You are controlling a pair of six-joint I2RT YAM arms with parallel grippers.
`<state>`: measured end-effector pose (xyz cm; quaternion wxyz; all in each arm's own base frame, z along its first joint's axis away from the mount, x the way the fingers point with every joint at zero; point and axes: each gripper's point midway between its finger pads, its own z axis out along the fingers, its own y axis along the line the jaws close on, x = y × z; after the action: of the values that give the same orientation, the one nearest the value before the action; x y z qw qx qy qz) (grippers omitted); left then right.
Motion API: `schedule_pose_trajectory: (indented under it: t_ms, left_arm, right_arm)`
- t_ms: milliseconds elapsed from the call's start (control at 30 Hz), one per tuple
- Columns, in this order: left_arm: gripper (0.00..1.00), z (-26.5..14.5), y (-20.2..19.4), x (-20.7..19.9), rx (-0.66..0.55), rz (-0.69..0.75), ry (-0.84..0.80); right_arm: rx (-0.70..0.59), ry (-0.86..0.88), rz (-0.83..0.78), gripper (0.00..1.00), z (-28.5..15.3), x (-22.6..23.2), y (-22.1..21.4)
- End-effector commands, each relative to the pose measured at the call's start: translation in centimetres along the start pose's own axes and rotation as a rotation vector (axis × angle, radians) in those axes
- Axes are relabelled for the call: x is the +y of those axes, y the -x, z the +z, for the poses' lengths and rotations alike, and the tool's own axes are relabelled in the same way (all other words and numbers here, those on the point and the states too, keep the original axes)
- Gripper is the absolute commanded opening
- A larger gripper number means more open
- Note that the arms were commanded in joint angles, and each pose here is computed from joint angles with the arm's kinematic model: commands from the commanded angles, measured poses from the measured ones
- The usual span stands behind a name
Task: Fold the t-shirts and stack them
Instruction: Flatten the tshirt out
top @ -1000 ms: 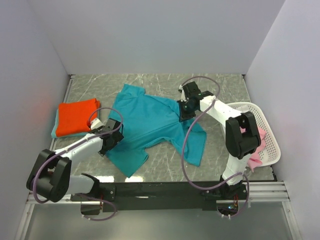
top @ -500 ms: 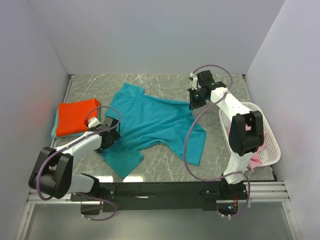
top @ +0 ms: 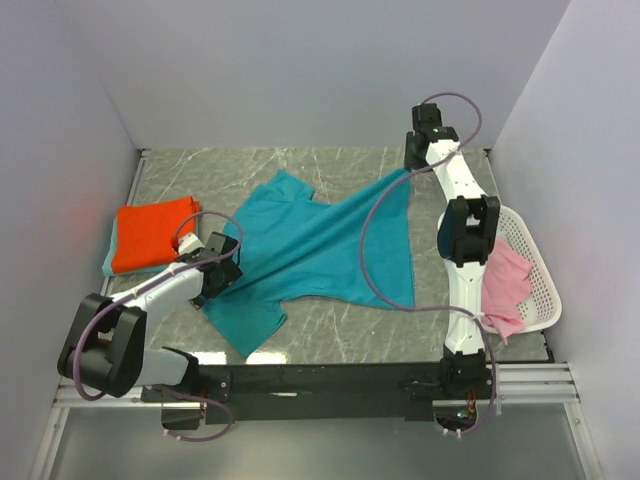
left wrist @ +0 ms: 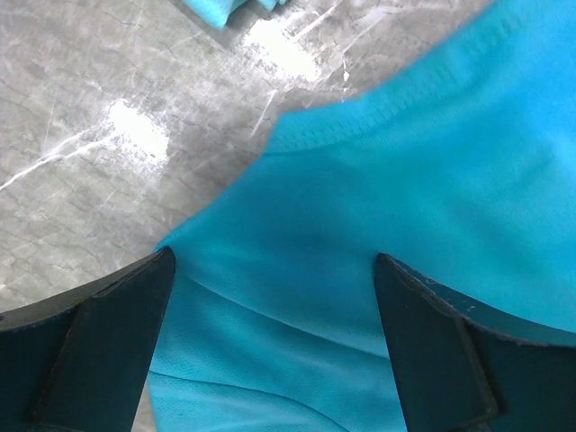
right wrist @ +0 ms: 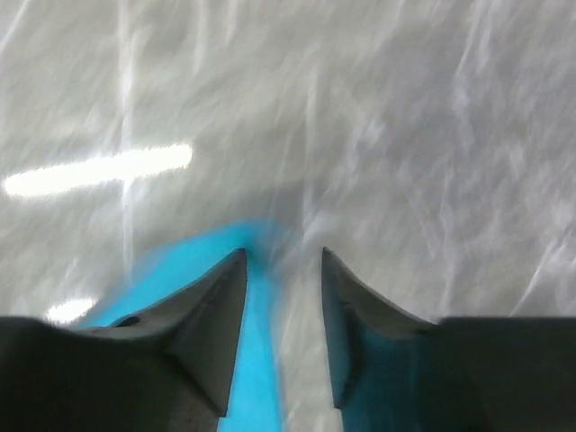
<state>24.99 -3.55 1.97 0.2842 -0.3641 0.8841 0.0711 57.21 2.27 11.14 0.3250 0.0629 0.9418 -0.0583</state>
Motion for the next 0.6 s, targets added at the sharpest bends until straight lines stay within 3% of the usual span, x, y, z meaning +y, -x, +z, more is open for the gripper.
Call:
schedule_pose_trajectory:
  t_ms: [0, 100, 133, 267, 300, 367, 400, 467, 500, 567]
  left_arm:
    - [0.99, -1.1, 1.2, -1.8, -0.006, -0.002, -0.074]
    - [0.99, -2.1, 2.2, -2.8, -0.027, -0.015, -0.13]
    - [0.99, -2.5, 2.3, -3.2, -0.026, -0.02, -0.153]
    - [0.99, -4.5, 3.6, -5.4, -0.049, -0.029, -0.268]
    - [0.99, -5.4, 4.4, -6.2, -0.069, -0.038, -0.305]
    - [0.99, -6.2, 5.2, -7.2, -0.088, -0.044, -0.346]
    - [0.99, -6.9, 6.1, -8.2, -0.103, -0.049, -0.376]
    - [1.0, -7.6, 7.0, -9.8, -0.115, -0.037, -0.412]
    - [0.99, -7.9, 7.4, -10.6, -0.12, -0.036, -0.429]
    - [0.99, -8.0, 7.9, -11.7, -0.117, -0.016, -0.44]
  right_arm:
    - [-0.056, -0.042, 0.026, 0.57, -1.4, -1.3, 3.1]
    - [-0.113, 0.018, 0.014, 0.69, -4.5, -0.1, 4.4]
    - [-0.079, 0.016, -0.017, 0.7, -4.6, 0.0, 2.8]
    - [-0.146, 0.048, -0.07, 0.72, -12.3, 2.4, 2.2]
    - [-0.107, 0.035, -0.086, 0.72, -12.4, 2.8, -0.2]
    - [-0.158, 0.017, -0.039, 0.73, -15.9, 3.0, -1.1]
    - [-0.116, 0.037, -0.066, 0.73, -15.6, 4.8, -4.4]
    - [-0.149, 0.134, 0.0, 0.74, -18.2, 6.9, -6.0]
    - [-0.085, 0.157, -0.029, 0.74, -17.5, 8.0, -10.0]
    - [-0.084, 0.235, 0.016, 0.75, -19.1, 9.3, -12.5]
